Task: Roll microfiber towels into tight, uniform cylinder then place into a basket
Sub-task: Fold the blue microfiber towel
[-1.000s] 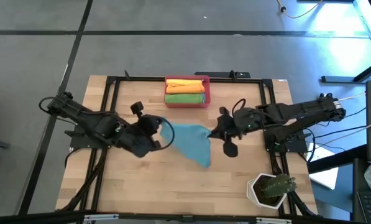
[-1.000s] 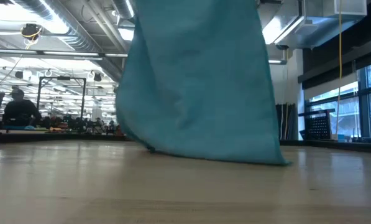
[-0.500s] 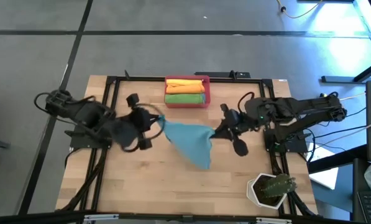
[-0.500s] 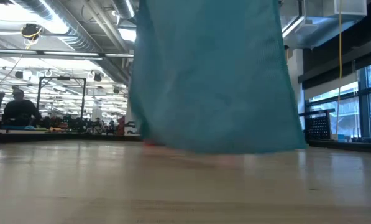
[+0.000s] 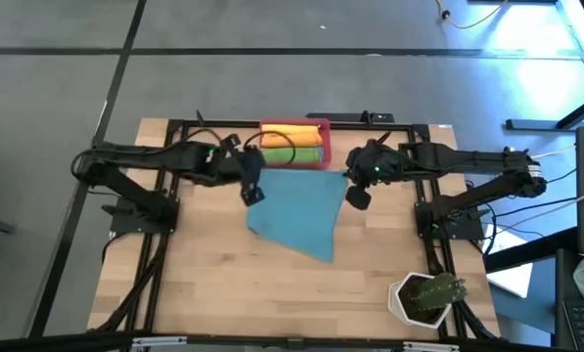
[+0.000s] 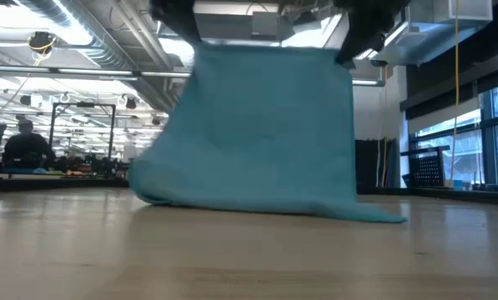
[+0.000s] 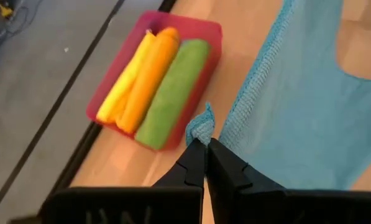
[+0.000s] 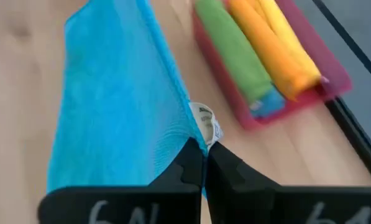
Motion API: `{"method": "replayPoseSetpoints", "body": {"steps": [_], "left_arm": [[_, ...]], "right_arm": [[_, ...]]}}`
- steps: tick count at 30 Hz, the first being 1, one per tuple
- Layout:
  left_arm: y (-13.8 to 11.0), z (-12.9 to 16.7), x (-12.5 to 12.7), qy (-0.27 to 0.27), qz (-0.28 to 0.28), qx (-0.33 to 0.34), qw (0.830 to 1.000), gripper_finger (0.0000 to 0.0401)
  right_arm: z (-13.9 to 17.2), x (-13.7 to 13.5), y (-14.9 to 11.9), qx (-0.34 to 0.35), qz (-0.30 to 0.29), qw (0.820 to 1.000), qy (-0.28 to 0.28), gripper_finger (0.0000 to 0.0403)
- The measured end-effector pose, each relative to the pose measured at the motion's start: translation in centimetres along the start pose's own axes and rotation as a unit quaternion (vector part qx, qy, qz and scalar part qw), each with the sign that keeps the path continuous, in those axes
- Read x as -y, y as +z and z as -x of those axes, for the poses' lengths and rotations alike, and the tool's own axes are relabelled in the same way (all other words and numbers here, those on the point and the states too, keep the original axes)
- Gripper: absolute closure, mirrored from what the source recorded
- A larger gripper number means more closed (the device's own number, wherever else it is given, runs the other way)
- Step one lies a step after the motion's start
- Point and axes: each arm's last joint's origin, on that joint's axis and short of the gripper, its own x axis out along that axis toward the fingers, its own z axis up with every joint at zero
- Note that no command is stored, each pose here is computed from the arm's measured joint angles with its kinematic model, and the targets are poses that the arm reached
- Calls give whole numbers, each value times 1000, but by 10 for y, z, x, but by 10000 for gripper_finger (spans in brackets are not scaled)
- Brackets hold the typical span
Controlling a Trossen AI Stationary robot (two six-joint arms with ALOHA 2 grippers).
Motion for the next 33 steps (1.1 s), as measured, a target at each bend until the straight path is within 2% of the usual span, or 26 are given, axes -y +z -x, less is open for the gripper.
{"method": "replayPoseSetpoints", "body": {"steps": [7, 14, 17, 20, 24, 29, 33], "left_arm": [[3, -36, -16, 17, -6, 28, 999, 401], [-5, -48, -15, 14, -13, 21, 1000, 401], [-8, -44, -4, -15, -24, 17, 999, 401], [-12, -31, 9, -47, -40, 30, 998, 401], [-19, -7, 29, -91, -46, 48, 994, 401], [-36, 35, 52, -177, -53, 75, 980, 401], [-45, 75, 67, -256, -64, 106, 959, 401]], "right_arm": [[-19, 21, -12, -17, -1, 995, -95, 398], [-30, 22, -19, -16, 6, 995, -97, 398], [-30, 16, -20, -24, 10, 999, -46, 398], [-25, 2, -17, -16, 21, 999, 31, 398], [-14, -23, -12, 1, 44, 988, 151, 398], [3, -59, -7, 43, 71, 952, 294, 398], [19, -85, -3, 95, 89, 905, 404, 398]]}}
